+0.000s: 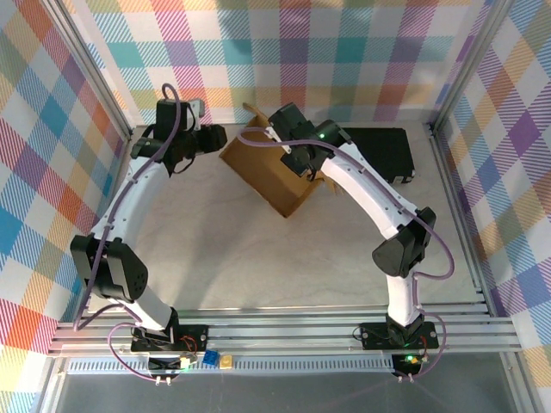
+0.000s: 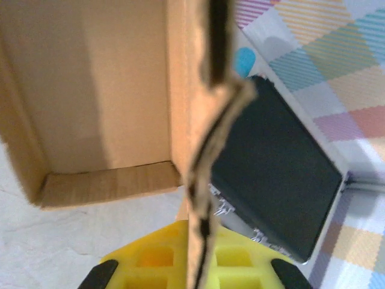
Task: Fold the paper box
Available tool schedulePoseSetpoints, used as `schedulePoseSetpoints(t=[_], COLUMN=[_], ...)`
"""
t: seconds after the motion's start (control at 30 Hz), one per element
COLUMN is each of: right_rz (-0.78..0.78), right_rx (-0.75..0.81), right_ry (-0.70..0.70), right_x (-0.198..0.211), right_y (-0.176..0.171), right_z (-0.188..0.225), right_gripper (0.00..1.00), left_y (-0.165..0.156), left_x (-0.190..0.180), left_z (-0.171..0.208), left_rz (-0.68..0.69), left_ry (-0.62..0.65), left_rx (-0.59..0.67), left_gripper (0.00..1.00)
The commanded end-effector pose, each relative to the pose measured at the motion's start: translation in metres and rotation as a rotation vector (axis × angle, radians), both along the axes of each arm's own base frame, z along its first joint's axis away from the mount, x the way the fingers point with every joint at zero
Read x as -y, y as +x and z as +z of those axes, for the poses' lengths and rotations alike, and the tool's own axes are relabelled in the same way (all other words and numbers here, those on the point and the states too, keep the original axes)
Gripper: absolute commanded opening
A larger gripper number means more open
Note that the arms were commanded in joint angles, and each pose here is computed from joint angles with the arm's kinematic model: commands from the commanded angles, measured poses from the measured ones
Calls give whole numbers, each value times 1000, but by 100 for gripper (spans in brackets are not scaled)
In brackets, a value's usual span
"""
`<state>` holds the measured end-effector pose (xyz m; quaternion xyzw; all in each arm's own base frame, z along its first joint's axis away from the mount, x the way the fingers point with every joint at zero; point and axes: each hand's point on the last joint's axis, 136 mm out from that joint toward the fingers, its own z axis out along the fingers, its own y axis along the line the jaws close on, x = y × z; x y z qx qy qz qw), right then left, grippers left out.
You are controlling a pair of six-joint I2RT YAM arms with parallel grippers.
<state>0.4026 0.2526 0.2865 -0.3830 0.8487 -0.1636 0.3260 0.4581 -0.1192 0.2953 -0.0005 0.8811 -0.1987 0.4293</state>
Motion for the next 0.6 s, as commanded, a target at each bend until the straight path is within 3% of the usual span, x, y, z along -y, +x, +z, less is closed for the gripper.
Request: schedulePoseSetpoints(t=[0.0, 0.1, 0.27, 0.57], right_rz=[106, 169, 300, 357], right_rx=[74, 84, 59, 56], right_ry=[-88, -73, -96, -99], right_x=[-3, -8, -12, -19], right_y=[6, 2, -14, -21], right_z=[13, 20, 15, 11], right_gripper=[0, 0, 0, 0], left_y=[-8, -18, -39, -40], left_x=[3, 4, 8, 22], left_z=[37, 43, 40, 18], left_rz=[-142, -208, -349, -453], left_ry=[148, 237, 261, 273], left_rx=[274, 435, 527, 516], left_gripper=[52, 57, 60, 64])
